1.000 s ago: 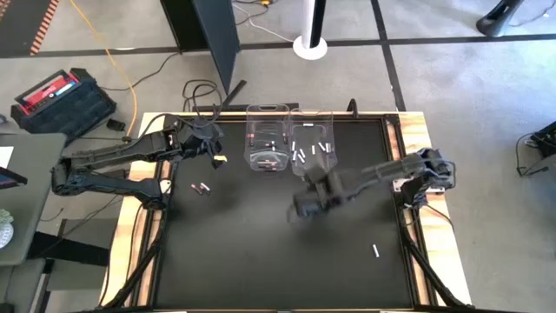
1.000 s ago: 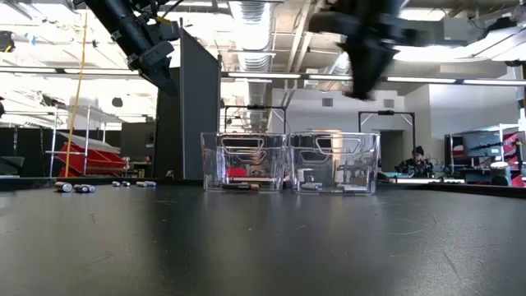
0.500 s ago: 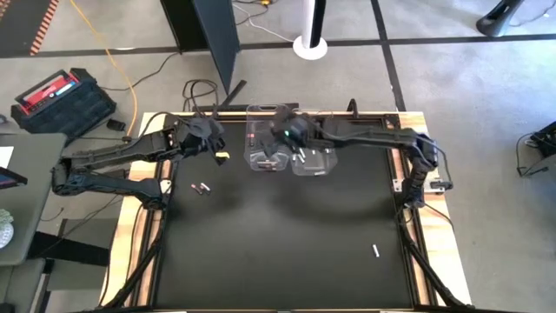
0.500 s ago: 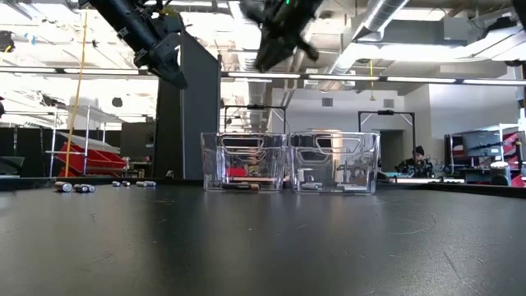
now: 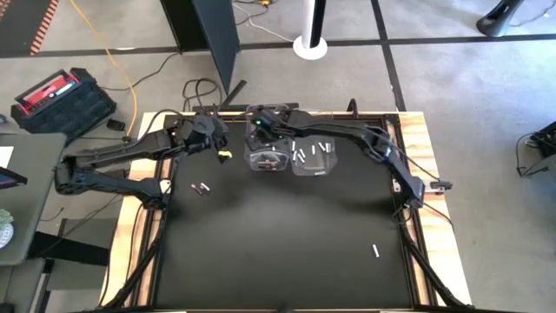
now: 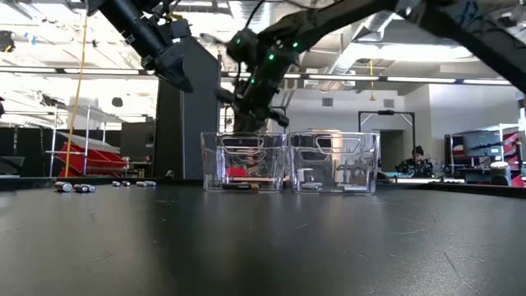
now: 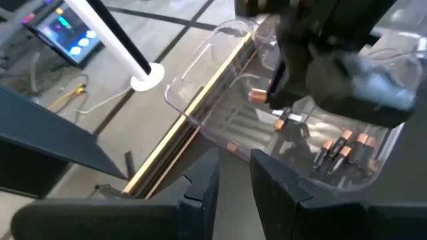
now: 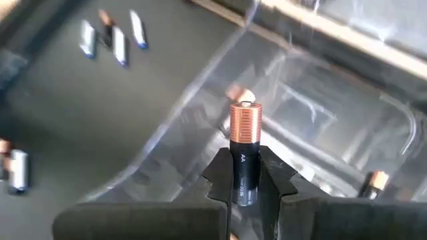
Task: Sort batteries
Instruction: Put the black battery into the left transparent bin, then put the white battery into the right transparent bin
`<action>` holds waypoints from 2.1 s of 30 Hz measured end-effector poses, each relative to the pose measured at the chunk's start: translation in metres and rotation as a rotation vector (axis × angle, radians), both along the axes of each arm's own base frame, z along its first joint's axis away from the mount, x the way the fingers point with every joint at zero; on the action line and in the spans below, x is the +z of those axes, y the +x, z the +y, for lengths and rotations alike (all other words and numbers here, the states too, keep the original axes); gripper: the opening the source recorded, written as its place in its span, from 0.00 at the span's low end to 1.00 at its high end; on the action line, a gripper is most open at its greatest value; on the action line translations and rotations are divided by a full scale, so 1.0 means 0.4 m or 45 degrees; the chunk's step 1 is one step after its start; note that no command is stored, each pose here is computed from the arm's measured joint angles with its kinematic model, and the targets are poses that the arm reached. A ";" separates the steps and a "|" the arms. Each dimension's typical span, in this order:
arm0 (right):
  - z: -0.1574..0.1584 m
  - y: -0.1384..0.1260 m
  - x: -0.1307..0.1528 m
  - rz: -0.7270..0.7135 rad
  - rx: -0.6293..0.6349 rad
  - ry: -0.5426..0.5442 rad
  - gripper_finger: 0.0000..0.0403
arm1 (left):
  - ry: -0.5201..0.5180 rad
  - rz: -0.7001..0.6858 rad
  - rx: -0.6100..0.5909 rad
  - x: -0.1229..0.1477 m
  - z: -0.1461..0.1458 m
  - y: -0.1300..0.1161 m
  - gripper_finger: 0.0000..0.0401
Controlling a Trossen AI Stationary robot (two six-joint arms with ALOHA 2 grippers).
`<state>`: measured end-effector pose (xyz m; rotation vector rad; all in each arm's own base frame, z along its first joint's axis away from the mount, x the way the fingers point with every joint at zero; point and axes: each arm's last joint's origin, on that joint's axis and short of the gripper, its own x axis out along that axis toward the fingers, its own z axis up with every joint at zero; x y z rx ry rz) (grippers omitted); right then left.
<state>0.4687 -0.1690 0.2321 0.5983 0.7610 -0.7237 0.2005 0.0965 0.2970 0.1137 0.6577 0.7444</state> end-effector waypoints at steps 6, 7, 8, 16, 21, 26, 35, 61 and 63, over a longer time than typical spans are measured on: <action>-0.024 0.006 -0.061 0.187 -0.018 0.072 0.14 | -0.081 -0.024 -0.078 -0.005 0.010 0.000 0.21; -0.027 0.004 -0.071 0.211 -0.017 0.090 0.15 | -0.099 -0.033 -0.107 -0.005 0.010 0.000 0.21; -0.027 0.001 -0.077 0.234 -0.014 0.106 0.15 | -0.118 -0.041 -0.136 -0.005 0.010 0.001 0.21; -0.023 -0.008 -0.072 0.267 -0.011 0.122 0.18 | -0.148 -0.060 -0.221 -0.004 0.006 0.005 0.21; -0.020 -0.012 -0.059 0.262 -0.001 0.124 0.26 | -0.149 -0.056 -0.220 -0.005 0.006 0.004 0.21; -0.020 -0.011 -0.058 0.261 0.003 0.124 0.34 | -0.150 -0.053 -0.220 -0.005 0.006 0.004 0.21; -0.019 -0.011 -0.058 0.261 0.004 0.125 0.40 | -0.175 -0.006 -0.214 -0.014 0.004 -0.001 0.21; 0.096 -0.120 0.210 0.204 0.120 0.019 0.40 | -0.218 -0.008 -0.177 -0.018 0.002 -0.005 0.21; 0.135 -0.159 0.259 0.262 0.106 -0.053 0.40 | -0.202 0.008 -0.191 -0.018 0.002 -0.005 0.21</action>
